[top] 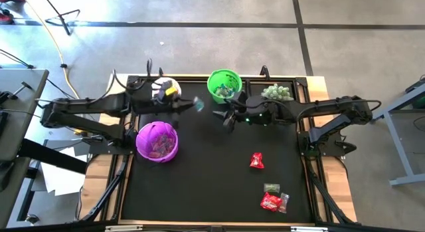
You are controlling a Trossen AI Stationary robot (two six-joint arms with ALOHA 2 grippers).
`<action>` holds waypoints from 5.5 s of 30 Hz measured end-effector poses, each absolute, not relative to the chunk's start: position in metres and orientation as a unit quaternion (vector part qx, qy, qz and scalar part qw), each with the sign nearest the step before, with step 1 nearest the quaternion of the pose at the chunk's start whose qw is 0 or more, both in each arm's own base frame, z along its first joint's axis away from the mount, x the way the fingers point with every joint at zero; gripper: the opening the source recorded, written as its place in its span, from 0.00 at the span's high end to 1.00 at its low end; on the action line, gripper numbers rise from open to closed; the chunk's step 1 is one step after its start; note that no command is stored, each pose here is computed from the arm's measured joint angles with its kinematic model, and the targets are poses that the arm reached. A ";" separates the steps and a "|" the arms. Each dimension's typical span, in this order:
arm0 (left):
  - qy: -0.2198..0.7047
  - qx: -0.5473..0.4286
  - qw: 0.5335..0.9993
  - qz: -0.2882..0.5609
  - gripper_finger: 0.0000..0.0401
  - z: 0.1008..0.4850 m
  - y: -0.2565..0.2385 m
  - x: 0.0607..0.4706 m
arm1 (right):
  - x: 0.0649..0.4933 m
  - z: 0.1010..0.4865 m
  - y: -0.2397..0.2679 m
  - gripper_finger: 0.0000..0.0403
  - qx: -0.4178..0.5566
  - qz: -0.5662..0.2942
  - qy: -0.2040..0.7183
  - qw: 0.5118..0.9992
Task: Sort candy
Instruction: Put the blue gummy into the violet bucket, then put the red candy into the white bucket
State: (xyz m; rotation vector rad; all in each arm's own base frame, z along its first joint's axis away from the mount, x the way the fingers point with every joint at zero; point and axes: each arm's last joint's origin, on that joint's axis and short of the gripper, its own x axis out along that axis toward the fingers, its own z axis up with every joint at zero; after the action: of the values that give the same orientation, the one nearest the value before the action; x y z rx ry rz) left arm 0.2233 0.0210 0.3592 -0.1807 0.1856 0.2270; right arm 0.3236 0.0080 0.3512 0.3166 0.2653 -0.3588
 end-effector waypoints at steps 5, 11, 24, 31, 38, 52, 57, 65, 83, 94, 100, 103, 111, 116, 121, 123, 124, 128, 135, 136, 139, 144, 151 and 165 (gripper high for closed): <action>0.279 -0.233 0.928 0.081 1.00 0.336 0.009 0.176 | 0.318 0.344 0.008 0.50 0.198 -0.195 0.167 0.946; 0.477 -0.339 0.807 0.081 1.00 0.314 -0.010 0.129 | 0.314 0.339 0.007 0.50 0.225 -0.209 0.189 0.933; 0.512 -0.194 0.835 0.059 0.78 0.309 -0.012 0.124 | 0.304 0.323 0.014 0.50 0.313 -0.195 0.287 0.884; 0.432 -0.152 0.888 0.039 0.69 0.317 -0.012 0.146 | 0.280 0.298 0.046 0.50 0.371 -0.220 0.427 0.795; 0.284 -0.107 0.953 0.012 0.68 0.337 -0.013 0.176 | 0.259 0.249 0.070 0.50 0.454 -0.320 0.450 0.699; 0.198 -0.088 0.976 0.017 0.68 0.351 -0.012 0.188 | 0.221 0.155 0.093 0.50 0.588 -0.378 0.401 0.592; 0.197 -0.088 0.976 0.017 0.68 0.351 -0.012 0.188 | 0.213 0.144 0.091 0.50 0.588 -0.388 0.402 0.585; 0.195 -0.085 0.976 0.033 0.68 0.351 -0.011 0.188 | 0.206 0.134 0.088 0.52 0.583 -0.394 0.407 0.582; 0.177 -0.082 0.974 0.116 0.68 0.353 0.006 0.189 | 0.204 0.132 0.087 0.97 0.580 -0.402 0.410 0.577; 0.169 -0.086 0.973 0.131 0.68 0.354 0.012 0.189 | 0.214 0.161 0.086 0.99 0.579 -0.379 0.327 0.643; 0.130 -0.091 0.978 0.137 0.68 0.361 0.016 0.191 | 0.223 0.191 0.077 0.99 0.535 -0.357 0.252 0.723; 0.102 -0.093 0.980 0.143 0.68 0.367 0.019 0.192 | 0.229 0.208 0.067 0.99 0.495 -0.356 0.217 0.763; 0.039 -0.032 0.983 0.174 0.68 0.380 0.035 0.192 | 0.247 0.247 0.023 0.99 0.386 -0.377 0.172 0.824; 0.017 -0.024 0.979 0.202 0.68 0.385 0.046 0.190 | 0.262 0.266 -0.013 0.99 0.363 -0.363 0.119 0.850; 0.027 -0.031 0.975 0.217 0.68 0.383 0.053 0.187 | 0.277 0.285 -0.042 0.99 0.348 -0.297 0.035 0.888; 0.027 -0.037 0.976 0.213 0.68 0.382 0.056 0.188 | 0.283 0.295 -0.050 0.99 0.341 -0.265 -0.001 0.902; 0.028 -0.038 0.977 0.208 0.68 0.381 0.057 0.189 | 0.286 0.300 -0.052 0.99 0.337 -0.250 -0.016 0.908; 0.027 -0.043 0.983 0.176 0.68 0.380 0.062 0.194 | 0.300 0.314 -0.055 0.99 0.303 -0.199 -0.033 0.932; -0.002 -0.051 0.991 0.126 0.68 0.378 0.067 0.216 | 0.334 0.349 -0.054 0.99 0.210 -0.171 -0.050 0.961; -0.010 -0.050 0.991 0.125 0.68 0.378 0.068 0.220 | 0.338 0.354 -0.054 0.99 0.199 -0.167 -0.052 0.964; -0.020 -0.047 0.992 0.115 0.68 0.376 0.070 0.228 | 0.348 0.366 -0.055 0.99 0.183 -0.159 -0.050 0.969; -0.014 -0.034 0.993 0.112 0.68 0.373 0.071 0.233 | 0.361 0.372 -0.053 0.99 0.172 -0.140 -0.015 0.975; -0.019 -0.026 0.993 0.111 0.68 0.374 0.071 0.233 | 0.362 0.376 -0.049 0.99 0.155 -0.129 -0.016 0.979; -0.036 -0.089 0.991 0.090 0.68 0.370 0.074 0.245 | 0.362 0.376 -0.048 0.99 0.151 -0.126 -0.016 0.980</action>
State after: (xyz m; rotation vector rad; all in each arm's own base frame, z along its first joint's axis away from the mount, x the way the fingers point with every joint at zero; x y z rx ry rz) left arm 0.2451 0.0737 0.3703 -0.1791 -0.0723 0.1802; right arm 0.3622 -0.0484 0.3760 0.3037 -0.0331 -0.2544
